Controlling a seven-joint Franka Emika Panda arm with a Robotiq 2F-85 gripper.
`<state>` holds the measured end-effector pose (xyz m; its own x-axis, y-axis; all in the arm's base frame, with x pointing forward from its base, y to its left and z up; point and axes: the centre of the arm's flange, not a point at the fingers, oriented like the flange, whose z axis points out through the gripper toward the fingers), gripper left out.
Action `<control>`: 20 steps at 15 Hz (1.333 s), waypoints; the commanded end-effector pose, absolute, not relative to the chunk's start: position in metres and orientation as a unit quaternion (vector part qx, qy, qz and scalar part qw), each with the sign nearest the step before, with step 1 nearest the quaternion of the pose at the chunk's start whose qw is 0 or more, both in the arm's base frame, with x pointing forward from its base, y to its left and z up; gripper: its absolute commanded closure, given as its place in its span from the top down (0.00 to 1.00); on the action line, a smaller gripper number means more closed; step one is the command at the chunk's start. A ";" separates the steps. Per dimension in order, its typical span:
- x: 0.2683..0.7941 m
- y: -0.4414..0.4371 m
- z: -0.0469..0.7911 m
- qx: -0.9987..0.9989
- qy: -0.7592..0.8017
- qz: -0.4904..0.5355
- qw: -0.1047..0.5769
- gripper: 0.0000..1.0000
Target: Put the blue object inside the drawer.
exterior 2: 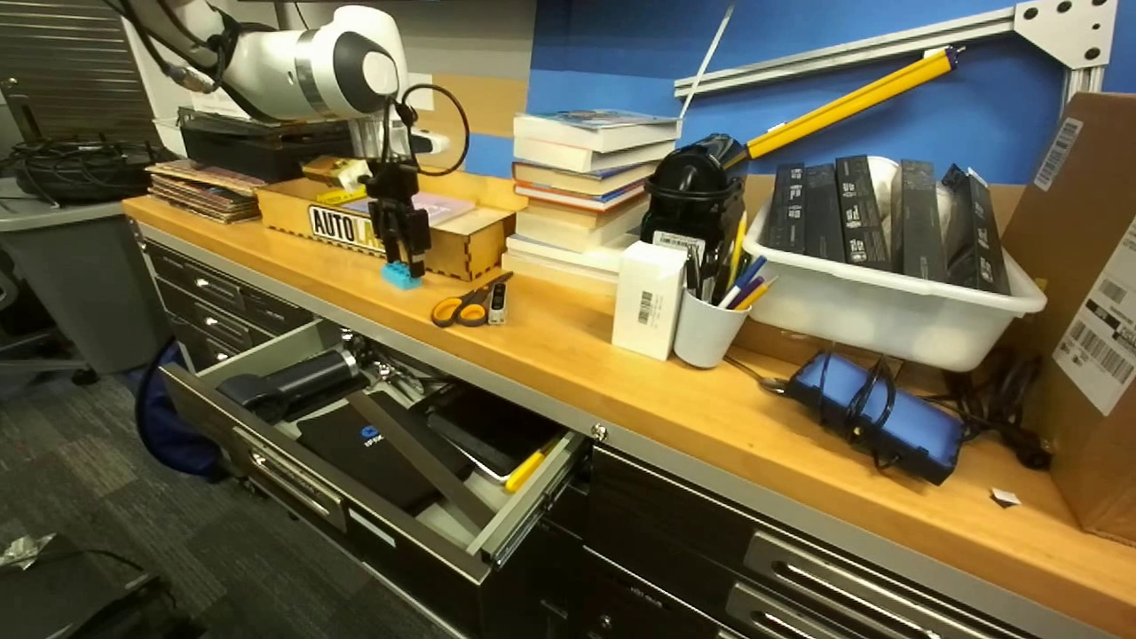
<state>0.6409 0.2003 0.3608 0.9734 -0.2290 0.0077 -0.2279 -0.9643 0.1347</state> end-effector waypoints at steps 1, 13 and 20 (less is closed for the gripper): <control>0.639 0.202 0.364 0.992 -0.112 -0.012 0.051 0.49; 0.507 0.138 0.379 0.981 -0.162 -0.084 0.072 0.46; 0.502 0.067 0.315 0.944 -0.317 -0.087 0.030 0.46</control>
<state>0.5067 0.0994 0.3344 0.8523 -0.4970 -0.1632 -0.4741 -0.8657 0.1603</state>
